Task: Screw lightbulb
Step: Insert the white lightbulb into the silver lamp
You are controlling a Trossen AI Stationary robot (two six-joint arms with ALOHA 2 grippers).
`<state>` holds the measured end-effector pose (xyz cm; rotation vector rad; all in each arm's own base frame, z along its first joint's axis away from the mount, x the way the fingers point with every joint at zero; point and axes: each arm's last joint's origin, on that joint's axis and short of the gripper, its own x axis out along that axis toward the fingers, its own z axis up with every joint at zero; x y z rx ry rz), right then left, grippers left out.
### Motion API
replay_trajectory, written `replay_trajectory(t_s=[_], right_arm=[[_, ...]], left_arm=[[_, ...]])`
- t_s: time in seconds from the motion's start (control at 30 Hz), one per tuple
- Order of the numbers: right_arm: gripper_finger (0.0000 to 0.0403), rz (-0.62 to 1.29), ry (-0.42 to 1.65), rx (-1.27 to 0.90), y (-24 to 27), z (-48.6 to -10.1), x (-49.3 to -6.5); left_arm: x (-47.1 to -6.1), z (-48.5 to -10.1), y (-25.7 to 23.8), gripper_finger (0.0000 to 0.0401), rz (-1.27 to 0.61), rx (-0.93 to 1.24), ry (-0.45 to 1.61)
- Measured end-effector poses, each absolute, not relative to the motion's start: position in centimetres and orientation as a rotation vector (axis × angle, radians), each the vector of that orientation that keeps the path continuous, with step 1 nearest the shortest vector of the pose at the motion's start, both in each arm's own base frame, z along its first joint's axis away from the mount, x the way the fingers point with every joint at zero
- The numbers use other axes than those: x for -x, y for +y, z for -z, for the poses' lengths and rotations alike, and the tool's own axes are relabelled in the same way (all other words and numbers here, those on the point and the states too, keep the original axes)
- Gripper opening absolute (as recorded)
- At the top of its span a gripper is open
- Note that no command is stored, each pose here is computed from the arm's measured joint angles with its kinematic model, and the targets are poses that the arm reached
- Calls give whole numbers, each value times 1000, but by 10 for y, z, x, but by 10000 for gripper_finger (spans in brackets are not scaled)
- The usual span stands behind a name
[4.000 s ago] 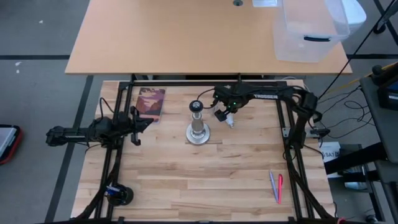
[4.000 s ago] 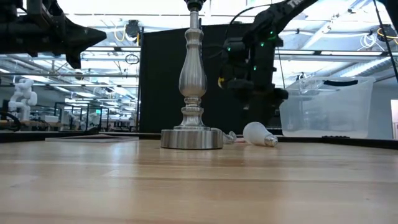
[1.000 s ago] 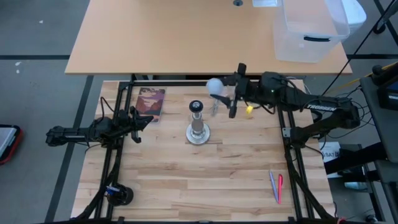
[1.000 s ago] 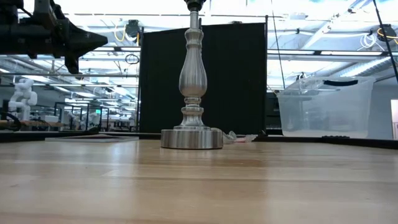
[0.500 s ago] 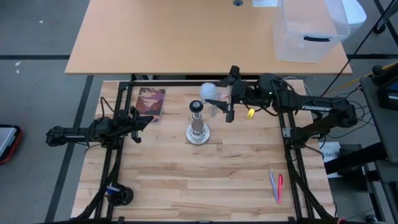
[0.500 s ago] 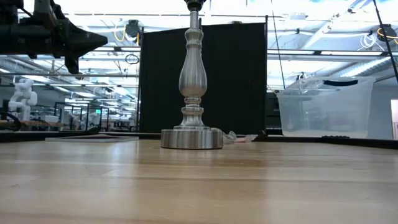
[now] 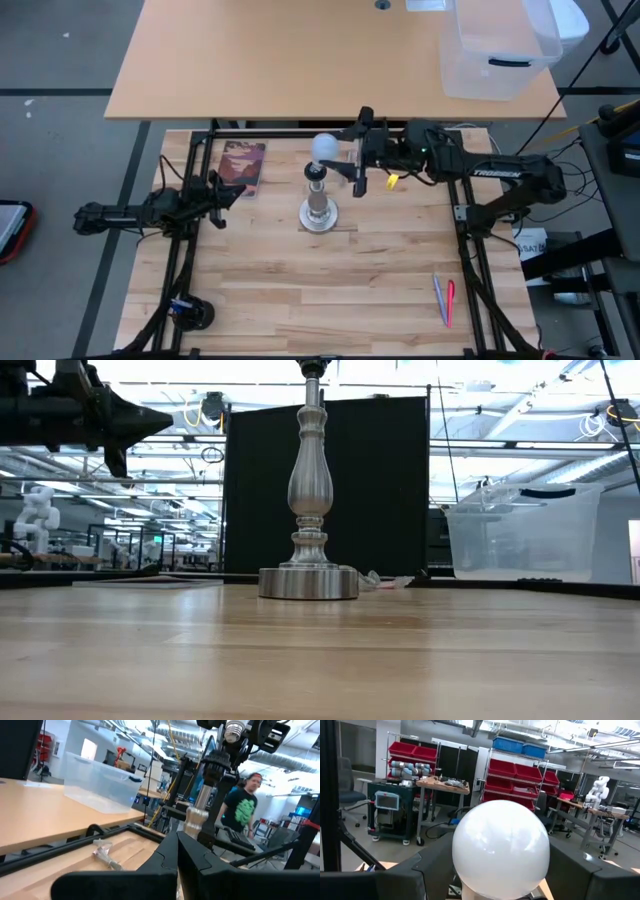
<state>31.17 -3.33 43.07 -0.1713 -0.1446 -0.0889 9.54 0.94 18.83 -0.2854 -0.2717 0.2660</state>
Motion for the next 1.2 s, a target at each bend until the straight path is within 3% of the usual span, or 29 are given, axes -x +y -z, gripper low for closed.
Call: replay_trajectory(t_s=[0.27,0.77,0.97,1.2], right_arm=[[251,86,-96,187,-35,-451,-326],[251,98,60,159,-42,-453,-335],[251,111,105,142,-48,-448,-334],[251,96,112,141,-45,-449,-332]], left_arm=[[-102,-197,8,10,-229,243,-272],[-148,-258,7,149,-202,54,-151],[-186,-264,8,218,-205,-15,-30],[-215,-265,13,271,-225,-32,-42]])
